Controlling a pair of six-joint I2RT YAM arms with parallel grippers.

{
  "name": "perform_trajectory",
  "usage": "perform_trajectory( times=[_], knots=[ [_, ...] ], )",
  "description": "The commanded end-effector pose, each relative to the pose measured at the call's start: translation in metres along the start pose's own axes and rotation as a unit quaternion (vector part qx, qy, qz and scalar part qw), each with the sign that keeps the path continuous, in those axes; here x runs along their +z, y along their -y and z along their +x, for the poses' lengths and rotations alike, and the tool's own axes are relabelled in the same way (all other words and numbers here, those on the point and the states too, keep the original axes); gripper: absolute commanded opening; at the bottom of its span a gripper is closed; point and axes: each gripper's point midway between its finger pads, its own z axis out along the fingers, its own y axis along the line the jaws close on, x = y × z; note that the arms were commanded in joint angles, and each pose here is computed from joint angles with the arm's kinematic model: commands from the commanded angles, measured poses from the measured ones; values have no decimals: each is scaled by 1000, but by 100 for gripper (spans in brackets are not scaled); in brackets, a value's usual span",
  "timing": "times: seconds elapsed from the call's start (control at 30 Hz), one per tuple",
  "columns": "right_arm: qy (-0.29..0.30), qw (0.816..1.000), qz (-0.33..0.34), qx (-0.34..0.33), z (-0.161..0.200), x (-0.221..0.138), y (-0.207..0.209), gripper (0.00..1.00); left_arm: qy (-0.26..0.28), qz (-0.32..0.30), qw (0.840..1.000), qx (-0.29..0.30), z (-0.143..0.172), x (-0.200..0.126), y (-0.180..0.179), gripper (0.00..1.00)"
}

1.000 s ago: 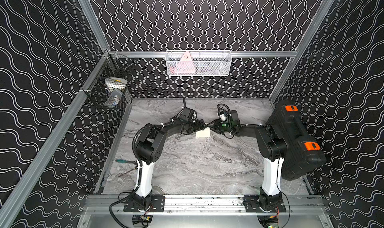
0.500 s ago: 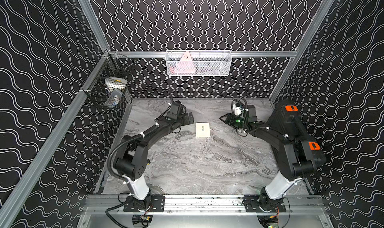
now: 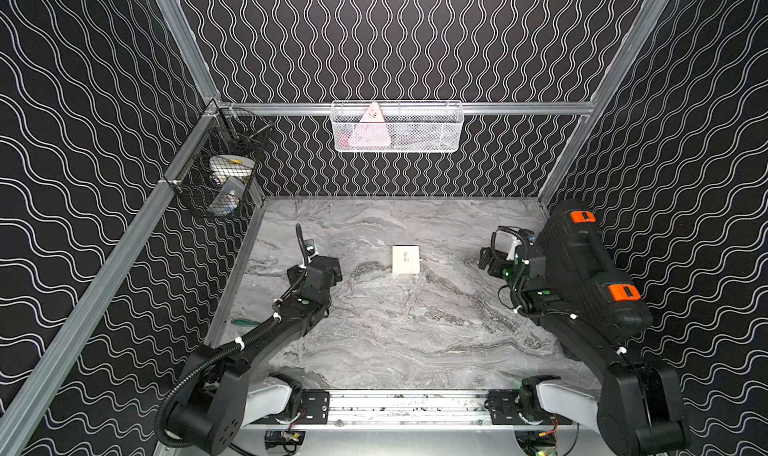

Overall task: Place the earrings into the drawer-style jewelry box
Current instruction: Reset both arms

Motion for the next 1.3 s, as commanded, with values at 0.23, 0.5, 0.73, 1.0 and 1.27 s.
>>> perform_trajectory(
  times=[0.23, 0.5, 0.73, 1.0, 1.27],
  knots=[
    [78, 988, 135, -1, 1, 29, 81, 99, 71, 6, 996, 50, 5, 38, -6, 99],
    [37, 993, 111, -31, 16, 67, 81, 99, 67, 68, 994, 54, 18, 54, 5, 99],
    [26, 997, 53, -47, 27, 78, 68, 99, 52, 123, 989, 69, 33, 63, 21, 99],
    [43, 997, 23, -56, 39, 71, 62, 99, 64, 119, 988, 70, 34, 62, 19, 99],
    [68, 996, 16, -60, 34, 71, 60, 99, 61, 121, 988, 74, 35, 63, 21, 99]
  ],
)
